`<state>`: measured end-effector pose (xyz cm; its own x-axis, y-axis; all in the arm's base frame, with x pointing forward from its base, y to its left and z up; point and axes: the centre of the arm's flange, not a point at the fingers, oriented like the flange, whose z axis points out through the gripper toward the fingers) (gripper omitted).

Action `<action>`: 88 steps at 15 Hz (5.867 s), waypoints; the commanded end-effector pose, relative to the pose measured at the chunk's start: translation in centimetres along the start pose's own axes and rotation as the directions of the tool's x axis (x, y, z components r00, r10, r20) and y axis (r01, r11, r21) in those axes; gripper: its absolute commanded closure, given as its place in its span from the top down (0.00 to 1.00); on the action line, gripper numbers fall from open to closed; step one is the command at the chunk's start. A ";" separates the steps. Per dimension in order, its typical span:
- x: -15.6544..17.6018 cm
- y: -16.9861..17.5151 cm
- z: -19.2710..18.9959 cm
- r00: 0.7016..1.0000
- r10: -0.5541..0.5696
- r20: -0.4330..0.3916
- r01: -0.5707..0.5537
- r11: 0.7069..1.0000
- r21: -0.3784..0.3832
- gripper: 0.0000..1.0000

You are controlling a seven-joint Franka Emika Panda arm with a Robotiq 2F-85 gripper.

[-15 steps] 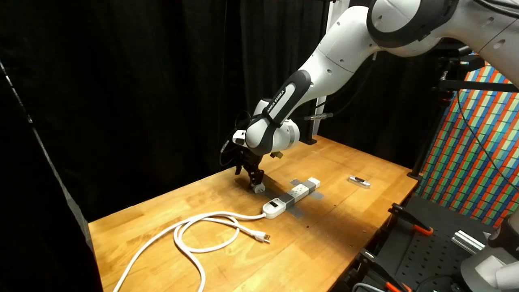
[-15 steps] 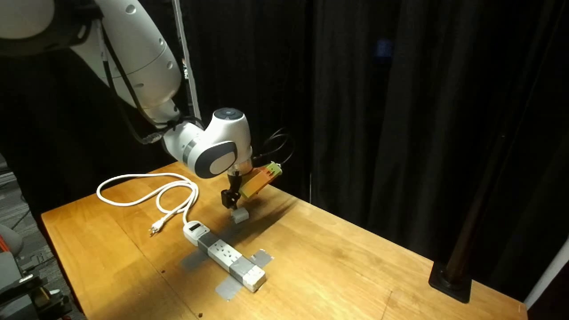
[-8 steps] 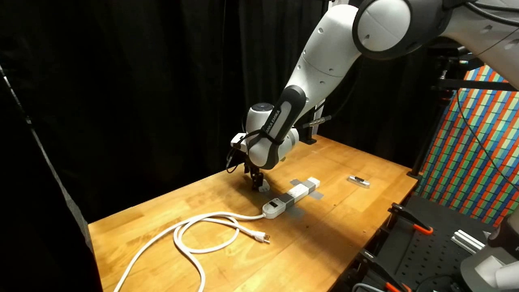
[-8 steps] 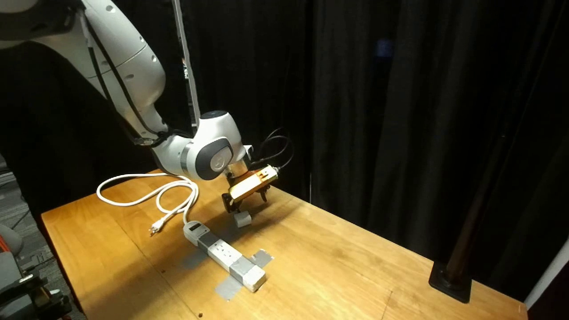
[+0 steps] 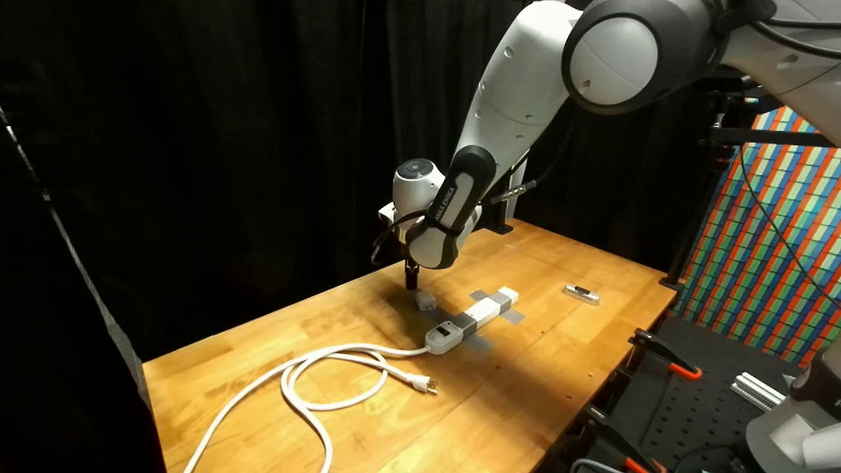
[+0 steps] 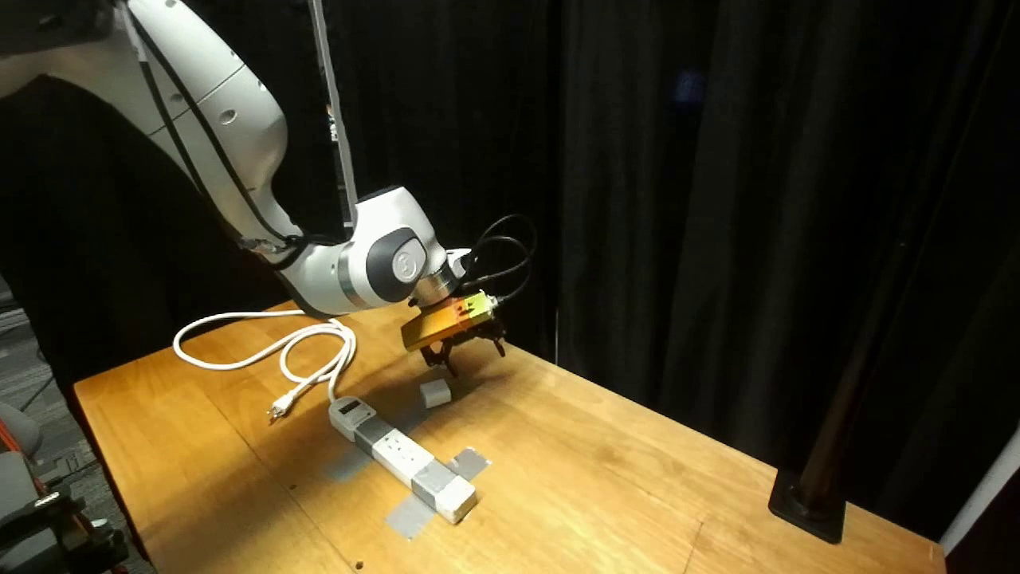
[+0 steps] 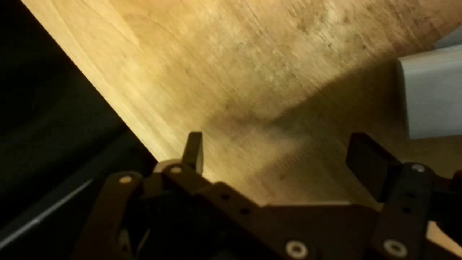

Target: Put the charging adapter on the extension cable

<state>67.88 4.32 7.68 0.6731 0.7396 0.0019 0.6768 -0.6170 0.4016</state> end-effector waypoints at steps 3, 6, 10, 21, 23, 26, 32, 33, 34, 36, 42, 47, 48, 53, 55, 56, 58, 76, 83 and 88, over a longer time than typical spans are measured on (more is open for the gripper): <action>0.3 -0.1 1.2 0.970 0.153 0.187 -0.149 0.988 -0.035 1.00; 0.1 -0.9 1.6 0.949 0.189 0.253 -0.185 0.982 -0.039 1.00; -0.6 -0.2 1.2 0.908 0.288 0.304 -0.264 0.957 -0.118 1.00; -3.7 0.8 0.9 0.926 0.263 0.272 -0.258 0.965 -0.054 1.00; -2.3 2.1 -0.9 0.961 0.207 0.181 -0.204 0.978 -0.034 1.00; -0.6 4.3 -3.9 0.993 0.095 0.074 -0.095 0.995 -0.004 1.00; 1.0 4.5 -4.9 0.987 -0.144 -0.072 0.154 0.977 0.150 1.00; 1.1 3.8 -4.3 0.978 -0.183 -0.096 0.197 0.965 0.171 1.00; 1.2 3.0 -3.5 0.968 -0.220 -0.121 0.240 0.951 0.192 1.00; 1.0 1.4 -2.5 0.940 -0.297 -0.166 0.330 0.915 0.233 1.00; -0.7 -2.0 -3.0 0.797 -0.531 -0.289 0.602 0.738 0.305 1.00; -0.8 -2.8 -4.1 0.623 -0.681 -0.384 0.782 0.523 0.340 1.00; 0.3 -2.9 -3.9 0.633 -0.687 -0.356 0.765 0.486 0.423 1.00; -0.6 -4.1 -2.2 0.669 -0.656 -0.348 0.740 0.551 0.384 1.00; -0.7 -3.3 -2.9 0.573 -0.719 -0.394 0.814 0.445 0.373 1.00; -0.8 -2.5 -3.5 0.533 -0.734 -0.421 0.840 0.396 0.372 1.00; -0.9 -0.3 -4.4 0.439 -0.759 -0.481 0.892 0.303 0.337 1.00; -3.5 4.2 -1.9 -0.011 -0.866 -0.499 0.998 -0.039 0.045 1.00; -2.4 2.2 0.1 -0.200 -0.819 -0.537 0.976 -0.213 -0.037 1.00; -2.5 1.4 0.7 -0.308 -0.749 -0.586 0.944 -0.316 -0.092 0.72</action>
<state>66.63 1.31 7.35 -0.8699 0.4534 0.1944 0.4502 0.8907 -0.0627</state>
